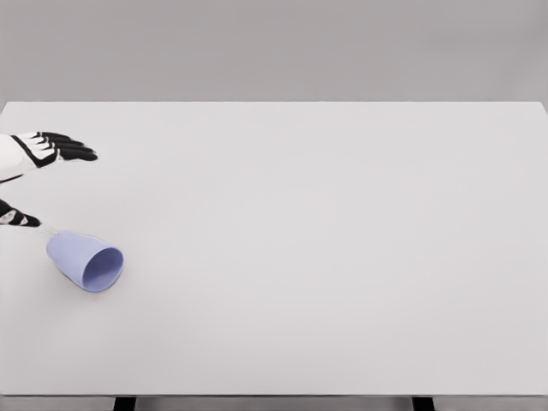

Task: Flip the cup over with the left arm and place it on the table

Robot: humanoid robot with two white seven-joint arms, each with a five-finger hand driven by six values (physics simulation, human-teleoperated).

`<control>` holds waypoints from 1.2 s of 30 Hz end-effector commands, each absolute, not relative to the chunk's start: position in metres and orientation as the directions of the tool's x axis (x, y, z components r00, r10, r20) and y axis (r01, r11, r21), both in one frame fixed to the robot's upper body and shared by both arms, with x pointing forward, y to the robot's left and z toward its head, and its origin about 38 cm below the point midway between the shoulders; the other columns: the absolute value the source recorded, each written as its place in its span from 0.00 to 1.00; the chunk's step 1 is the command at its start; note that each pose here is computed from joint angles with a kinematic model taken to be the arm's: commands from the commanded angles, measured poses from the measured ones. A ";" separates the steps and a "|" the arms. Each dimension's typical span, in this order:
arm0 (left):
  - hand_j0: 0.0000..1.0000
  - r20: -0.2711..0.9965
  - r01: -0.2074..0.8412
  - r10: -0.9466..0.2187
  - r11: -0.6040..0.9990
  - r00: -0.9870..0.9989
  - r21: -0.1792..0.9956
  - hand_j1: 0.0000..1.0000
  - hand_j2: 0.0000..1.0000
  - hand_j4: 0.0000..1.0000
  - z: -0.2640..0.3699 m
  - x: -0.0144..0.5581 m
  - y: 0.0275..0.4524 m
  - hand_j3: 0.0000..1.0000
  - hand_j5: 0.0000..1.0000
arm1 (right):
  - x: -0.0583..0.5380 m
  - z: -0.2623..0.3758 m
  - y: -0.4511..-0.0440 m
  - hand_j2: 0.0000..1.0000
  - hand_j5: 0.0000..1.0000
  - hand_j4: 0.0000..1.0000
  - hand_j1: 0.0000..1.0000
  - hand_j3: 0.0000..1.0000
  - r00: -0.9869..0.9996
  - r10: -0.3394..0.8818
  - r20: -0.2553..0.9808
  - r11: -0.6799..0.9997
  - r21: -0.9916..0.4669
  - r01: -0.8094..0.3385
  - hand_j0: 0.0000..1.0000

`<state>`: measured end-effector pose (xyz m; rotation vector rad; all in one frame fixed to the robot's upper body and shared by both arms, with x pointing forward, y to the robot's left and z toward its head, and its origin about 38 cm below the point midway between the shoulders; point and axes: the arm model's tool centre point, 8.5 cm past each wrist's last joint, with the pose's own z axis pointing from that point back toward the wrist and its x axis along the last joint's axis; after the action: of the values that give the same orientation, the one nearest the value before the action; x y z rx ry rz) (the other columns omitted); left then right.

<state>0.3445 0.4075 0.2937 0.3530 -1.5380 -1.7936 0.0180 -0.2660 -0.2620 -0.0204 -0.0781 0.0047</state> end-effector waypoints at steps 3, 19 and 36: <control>1.00 0.181 0.310 -0.724 -0.048 -0.665 0.949 1.00 1.00 1.00 0.347 0.333 0.425 1.00 1.00 | 0.018 -0.262 -0.266 1.00 1.00 1.00 1.00 1.00 0.997 0.005 0.078 1.000 -0.020 -0.004 1.00; 1.00 0.409 0.573 -0.639 -0.061 -0.651 0.817 1.00 1.00 1.00 0.244 0.321 0.397 1.00 1.00 | 0.018 -0.262 -0.266 1.00 1.00 1.00 1.00 1.00 0.997 0.005 0.078 1.000 -0.020 -0.004 1.00; 1.00 0.382 0.604 -0.718 -0.067 -0.582 0.794 1.00 1.00 1.00 0.200 0.328 0.392 1.00 1.00 | 0.018 -0.262 -0.266 1.00 1.00 1.00 1.00 1.00 0.997 0.005 0.078 1.000 -0.020 -0.004 1.00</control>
<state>0.3277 0.3914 0.2019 0.1293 -1.2704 -1.7950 0.0180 -0.2660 -0.2620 -0.0204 -0.0780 0.0047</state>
